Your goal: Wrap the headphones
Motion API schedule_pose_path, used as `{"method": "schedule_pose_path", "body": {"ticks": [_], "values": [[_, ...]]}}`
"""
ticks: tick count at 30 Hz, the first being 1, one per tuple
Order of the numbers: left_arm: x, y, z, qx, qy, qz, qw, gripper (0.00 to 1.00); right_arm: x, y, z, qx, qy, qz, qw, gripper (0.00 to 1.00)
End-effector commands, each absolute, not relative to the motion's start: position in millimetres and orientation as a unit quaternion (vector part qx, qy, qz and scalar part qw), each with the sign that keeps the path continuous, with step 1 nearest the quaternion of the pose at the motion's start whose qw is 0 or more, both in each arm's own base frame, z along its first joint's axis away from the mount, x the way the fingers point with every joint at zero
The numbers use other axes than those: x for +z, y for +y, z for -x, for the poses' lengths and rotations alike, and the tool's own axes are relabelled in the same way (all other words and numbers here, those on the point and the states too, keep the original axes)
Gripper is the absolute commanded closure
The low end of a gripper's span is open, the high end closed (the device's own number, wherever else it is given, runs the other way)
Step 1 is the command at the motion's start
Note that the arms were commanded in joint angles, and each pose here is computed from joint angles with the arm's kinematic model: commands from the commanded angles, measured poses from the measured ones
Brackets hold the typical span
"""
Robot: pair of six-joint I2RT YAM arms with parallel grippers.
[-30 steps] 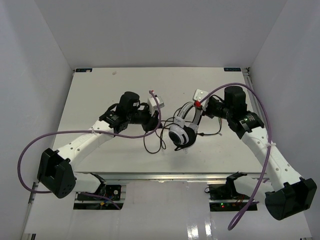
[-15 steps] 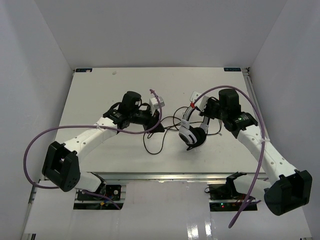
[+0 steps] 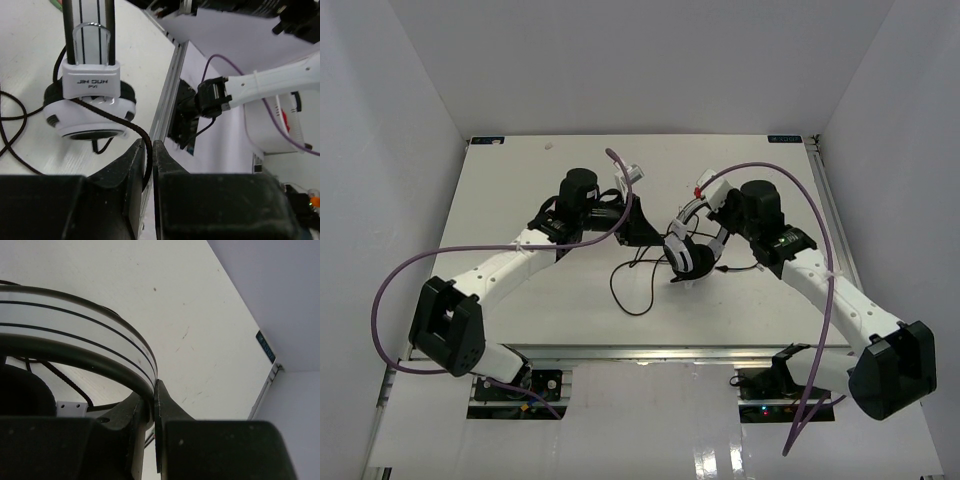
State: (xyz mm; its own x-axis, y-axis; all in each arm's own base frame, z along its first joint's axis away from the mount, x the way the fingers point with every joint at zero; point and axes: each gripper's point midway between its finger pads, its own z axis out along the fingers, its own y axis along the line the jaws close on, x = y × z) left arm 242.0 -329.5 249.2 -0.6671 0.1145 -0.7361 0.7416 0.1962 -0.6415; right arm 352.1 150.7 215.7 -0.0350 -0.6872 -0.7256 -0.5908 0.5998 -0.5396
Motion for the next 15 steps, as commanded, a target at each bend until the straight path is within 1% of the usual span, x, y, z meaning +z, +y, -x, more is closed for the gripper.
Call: {"method": "schedule_pose_path", "body": {"ticks": [1,4,7,9,12,15], "values": [[292,-341,-257,-0.611,0.711,-0.208,0.277,0.76,246,163,-367,-0.009,0.747,0.315,0.585,0.92],[298,-346,-266,-0.628,0.718,-0.148,0.262,0.76,246,177,-370,0.034,0.776,0.252,0.578,0.92],[295,-349,-276,-0.632,0.727,-0.091,0.252,0.75,251,183,-378,0.045,0.793,0.209,0.57,0.92],[291,-351,-281,-0.632,0.733,-0.057,0.244,0.75,253,188,-383,0.07,0.811,0.157,0.559,0.92],[286,-354,-285,-0.623,0.744,-0.034,0.239,0.73,257,195,-391,0.089,0.825,0.115,0.546,0.92],[279,-351,-296,-0.582,0.764,-0.055,0.272,0.73,269,195,-396,0.095,0.823,0.091,0.553,0.92]]}}
